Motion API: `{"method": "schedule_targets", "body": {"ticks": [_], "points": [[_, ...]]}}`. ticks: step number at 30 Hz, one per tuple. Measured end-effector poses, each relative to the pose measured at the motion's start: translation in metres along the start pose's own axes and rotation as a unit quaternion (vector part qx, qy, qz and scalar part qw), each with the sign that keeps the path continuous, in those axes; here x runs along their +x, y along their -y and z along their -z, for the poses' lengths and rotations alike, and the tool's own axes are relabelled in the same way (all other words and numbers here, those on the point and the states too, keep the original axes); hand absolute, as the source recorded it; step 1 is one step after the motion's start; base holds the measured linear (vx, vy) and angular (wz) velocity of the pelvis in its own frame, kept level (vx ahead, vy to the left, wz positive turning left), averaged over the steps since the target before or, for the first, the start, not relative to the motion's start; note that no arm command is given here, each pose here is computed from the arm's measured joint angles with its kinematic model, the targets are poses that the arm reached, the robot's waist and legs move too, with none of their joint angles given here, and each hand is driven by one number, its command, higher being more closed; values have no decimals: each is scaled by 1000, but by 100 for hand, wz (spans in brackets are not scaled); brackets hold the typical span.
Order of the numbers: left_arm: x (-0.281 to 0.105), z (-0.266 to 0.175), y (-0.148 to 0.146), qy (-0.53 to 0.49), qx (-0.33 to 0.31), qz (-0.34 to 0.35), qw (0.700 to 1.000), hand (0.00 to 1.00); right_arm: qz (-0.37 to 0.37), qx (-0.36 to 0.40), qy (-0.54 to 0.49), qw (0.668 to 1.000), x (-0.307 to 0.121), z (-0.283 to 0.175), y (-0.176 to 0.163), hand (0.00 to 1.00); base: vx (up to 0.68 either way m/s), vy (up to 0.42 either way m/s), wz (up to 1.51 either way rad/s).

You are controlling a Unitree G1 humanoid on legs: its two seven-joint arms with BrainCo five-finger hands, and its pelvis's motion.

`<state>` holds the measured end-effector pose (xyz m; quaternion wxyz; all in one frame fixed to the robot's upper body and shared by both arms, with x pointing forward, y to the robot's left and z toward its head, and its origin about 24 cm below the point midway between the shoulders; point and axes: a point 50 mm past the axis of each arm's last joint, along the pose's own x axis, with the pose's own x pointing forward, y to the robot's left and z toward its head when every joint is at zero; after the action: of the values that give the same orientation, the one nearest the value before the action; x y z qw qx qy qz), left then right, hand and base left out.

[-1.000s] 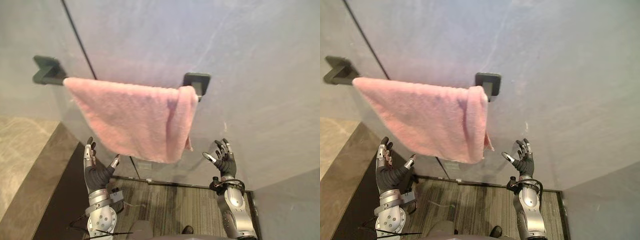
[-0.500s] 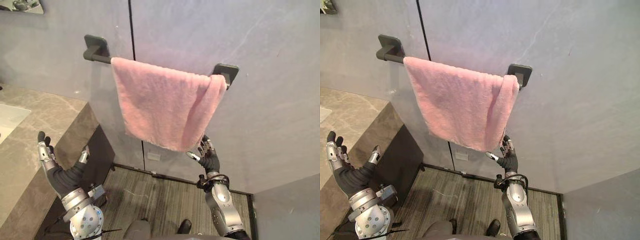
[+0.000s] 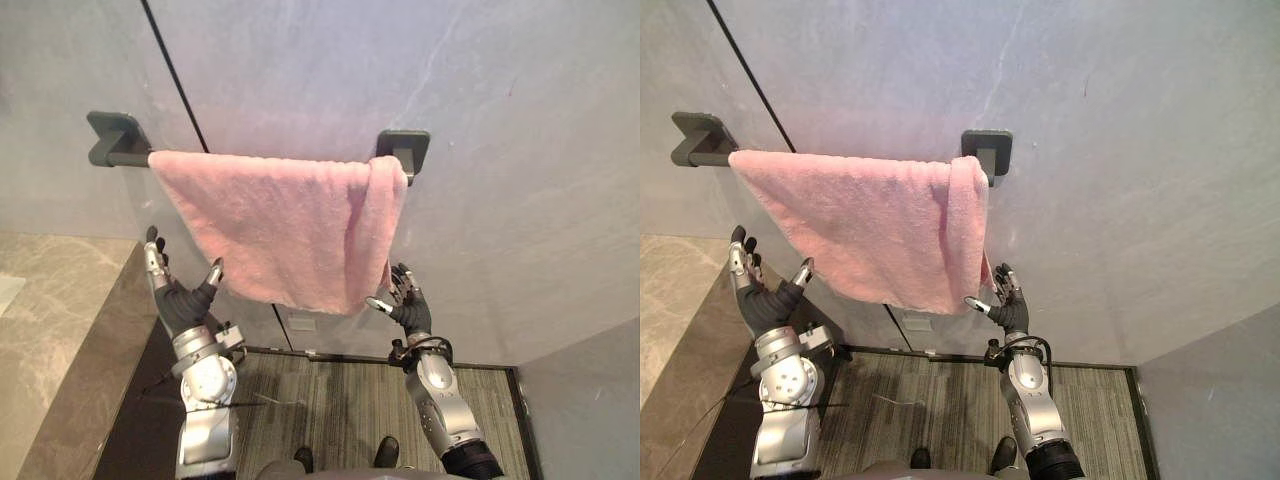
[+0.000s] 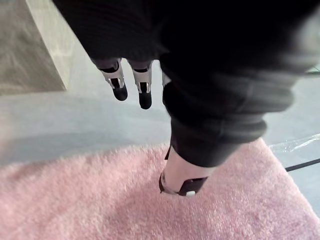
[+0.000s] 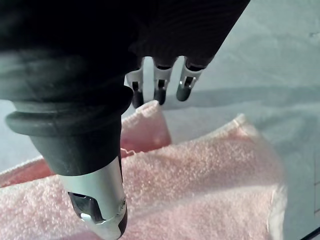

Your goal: Organize washtable

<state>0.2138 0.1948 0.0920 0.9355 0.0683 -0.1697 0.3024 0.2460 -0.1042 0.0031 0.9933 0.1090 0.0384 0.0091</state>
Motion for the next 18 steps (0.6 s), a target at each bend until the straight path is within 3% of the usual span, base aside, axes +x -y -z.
{"method": "schedule_targets", "body": {"ticks": [11, 15, 18], "points": [[8, 1, -8, -11, 4, -55, 998, 0, -84, 12, 1, 996, -1, -2, -43, 0, -30, 16, -16], [10, 1, -7, -17, -15, -56, 998, 0, -103, 9, 1, 995, -2, -3, -51, 0, 22, -5, -9], [23, -9, 3, -5, -71, -56, 996, 0, -133, 23, 26, 990, 2, -17, -65, 0, 39, -6, -5]]}}
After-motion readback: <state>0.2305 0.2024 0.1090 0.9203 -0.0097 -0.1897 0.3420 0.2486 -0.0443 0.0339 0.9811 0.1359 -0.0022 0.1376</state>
